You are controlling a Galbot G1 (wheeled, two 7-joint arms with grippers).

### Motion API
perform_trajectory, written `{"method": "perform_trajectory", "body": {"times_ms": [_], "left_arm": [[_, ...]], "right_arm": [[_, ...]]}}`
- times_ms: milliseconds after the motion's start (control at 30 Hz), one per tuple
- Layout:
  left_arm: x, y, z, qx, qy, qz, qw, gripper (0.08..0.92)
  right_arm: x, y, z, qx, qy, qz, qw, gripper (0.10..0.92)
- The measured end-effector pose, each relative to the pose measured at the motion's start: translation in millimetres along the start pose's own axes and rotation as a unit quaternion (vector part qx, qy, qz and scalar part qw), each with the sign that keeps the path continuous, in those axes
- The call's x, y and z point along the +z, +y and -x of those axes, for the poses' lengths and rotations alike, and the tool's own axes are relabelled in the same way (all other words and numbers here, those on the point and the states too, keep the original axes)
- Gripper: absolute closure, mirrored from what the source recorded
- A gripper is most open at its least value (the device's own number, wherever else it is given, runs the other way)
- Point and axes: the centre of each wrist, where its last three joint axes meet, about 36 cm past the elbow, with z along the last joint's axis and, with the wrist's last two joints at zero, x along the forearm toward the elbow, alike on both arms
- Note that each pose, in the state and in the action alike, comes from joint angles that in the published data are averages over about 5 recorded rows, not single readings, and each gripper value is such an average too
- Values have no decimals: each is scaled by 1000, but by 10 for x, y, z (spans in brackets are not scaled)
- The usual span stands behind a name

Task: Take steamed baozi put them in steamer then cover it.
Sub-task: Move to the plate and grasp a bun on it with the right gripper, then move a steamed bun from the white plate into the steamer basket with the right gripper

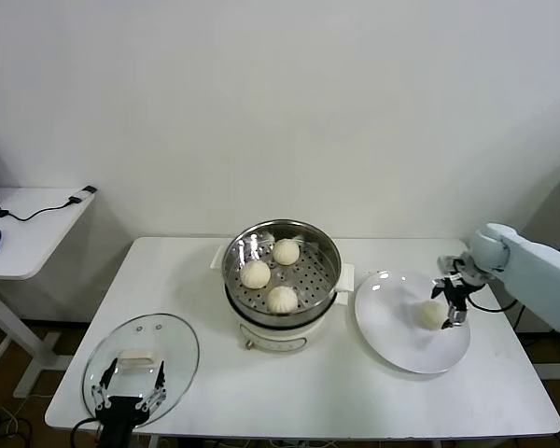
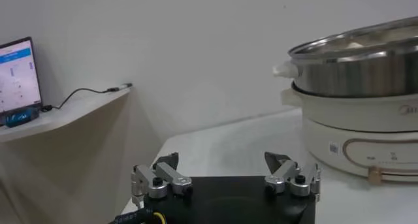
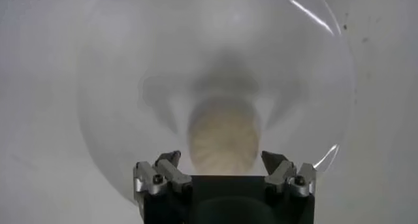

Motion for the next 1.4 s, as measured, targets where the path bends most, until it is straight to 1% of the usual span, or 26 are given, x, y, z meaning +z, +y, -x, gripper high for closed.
{"method": "perform_trajectory", "body": {"times_ms": [267, 600, 867, 967, 1100, 1233, 1400], "left_arm": [[7, -18, 1, 2, 1, 2, 1000, 177], [16, -21, -6, 2, 1, 3, 1000, 177], [30, -43, -6, 4, 2, 1, 1000, 177], [39, -40, -18, 3, 3, 0, 1000, 177], [46, -40, -29, 4, 4, -2, 1000, 177], [33, -57, -19, 6, 1, -4, 1000, 177], [16, -91, 6, 10, -5, -8, 1000, 177]], "right_arm": [[-26, -49, 105, -2, 3, 3, 1000, 202], [-58, -85, 148, -9, -5, 9, 1000, 287], [-134, -184, 44, -6, -17, 11, 1000, 316], [-201, -276, -82, 1, -23, 11, 1000, 318], [-369, -451, -362, 15, -36, 8, 999, 322], [-627, -661, -753, 33, -54, 1, 998, 326], [-1105, -901, -1333, 56, -82, -12, 995, 325]]}}
